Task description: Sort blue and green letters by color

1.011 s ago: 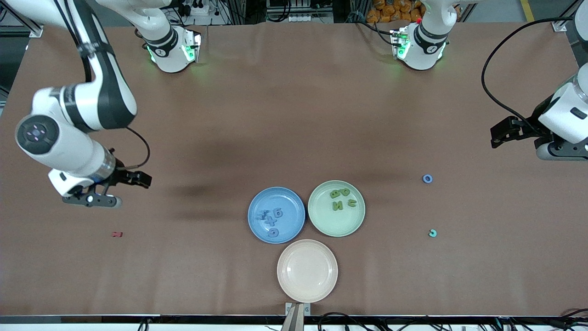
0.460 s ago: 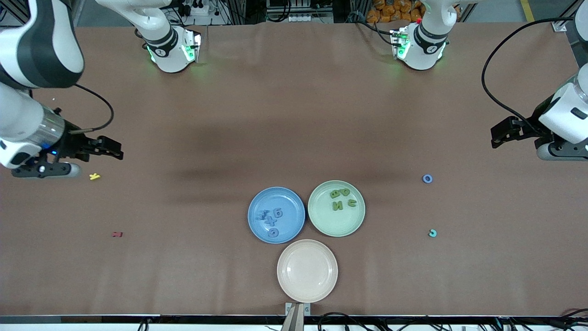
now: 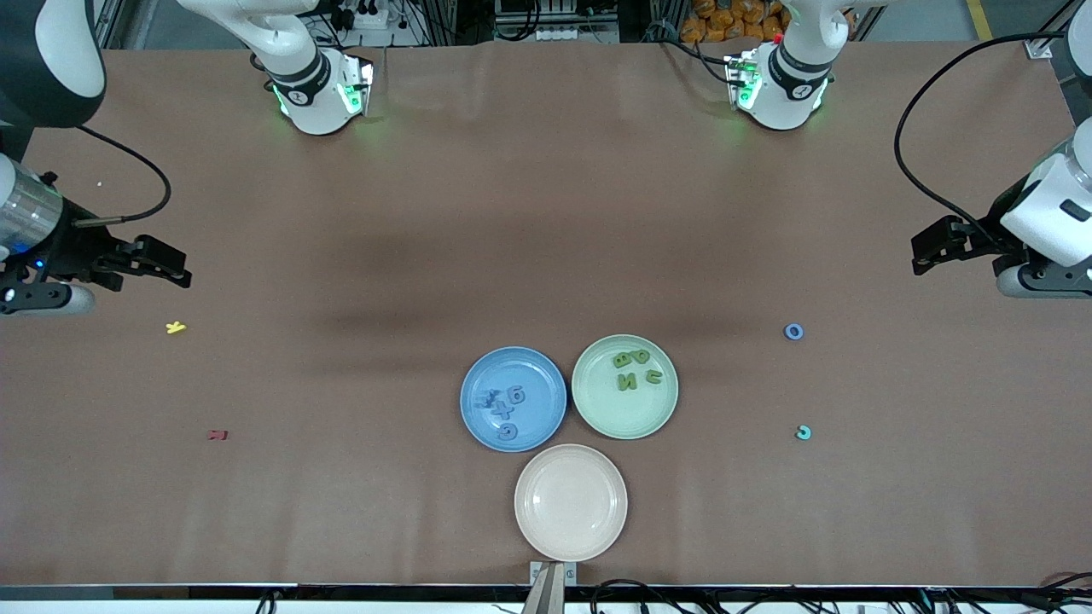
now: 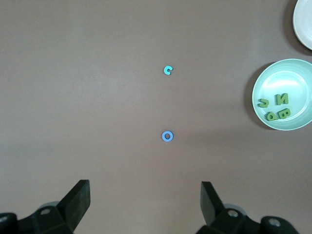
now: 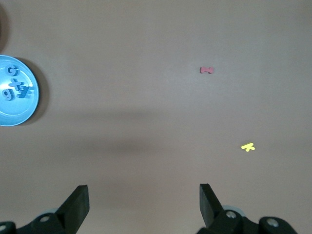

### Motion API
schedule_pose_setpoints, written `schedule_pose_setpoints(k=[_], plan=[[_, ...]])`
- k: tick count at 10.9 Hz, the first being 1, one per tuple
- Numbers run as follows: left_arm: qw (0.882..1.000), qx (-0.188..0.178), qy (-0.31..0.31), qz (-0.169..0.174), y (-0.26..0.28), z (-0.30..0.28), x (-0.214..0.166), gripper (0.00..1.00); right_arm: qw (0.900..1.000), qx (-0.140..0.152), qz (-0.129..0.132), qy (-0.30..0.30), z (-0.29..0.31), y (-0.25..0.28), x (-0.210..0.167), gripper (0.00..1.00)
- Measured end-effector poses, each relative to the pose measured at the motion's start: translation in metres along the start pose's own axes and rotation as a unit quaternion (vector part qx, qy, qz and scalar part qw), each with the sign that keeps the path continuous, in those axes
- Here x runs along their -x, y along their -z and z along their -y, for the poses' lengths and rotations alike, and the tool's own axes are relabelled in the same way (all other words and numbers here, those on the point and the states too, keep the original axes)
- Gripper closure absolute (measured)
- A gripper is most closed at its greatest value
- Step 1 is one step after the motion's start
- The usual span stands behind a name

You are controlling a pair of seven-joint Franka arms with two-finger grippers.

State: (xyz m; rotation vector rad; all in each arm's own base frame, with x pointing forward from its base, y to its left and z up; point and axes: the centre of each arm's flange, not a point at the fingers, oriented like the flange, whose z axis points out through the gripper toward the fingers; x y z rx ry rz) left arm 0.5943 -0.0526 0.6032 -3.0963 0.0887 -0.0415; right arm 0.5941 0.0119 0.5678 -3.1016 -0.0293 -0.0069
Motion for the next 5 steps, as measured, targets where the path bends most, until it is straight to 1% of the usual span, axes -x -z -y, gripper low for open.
schedule_pose_setpoints(k=[2, 5], plan=[[1.0, 0.0, 0.0, 0.0, 0.0, 0.0, 0.0, 0.0, 1.0, 0.017, -0.007, 0.003, -0.0027, 0.0138, 0.0003, 0.0], [1.0, 0.0, 0.0, 0.0, 0.0, 0.0, 0.0, 0.0, 1.0, 0.023, -0.006, 0.003, -0.0038, 0.0164, 0.0009, 0.0]])
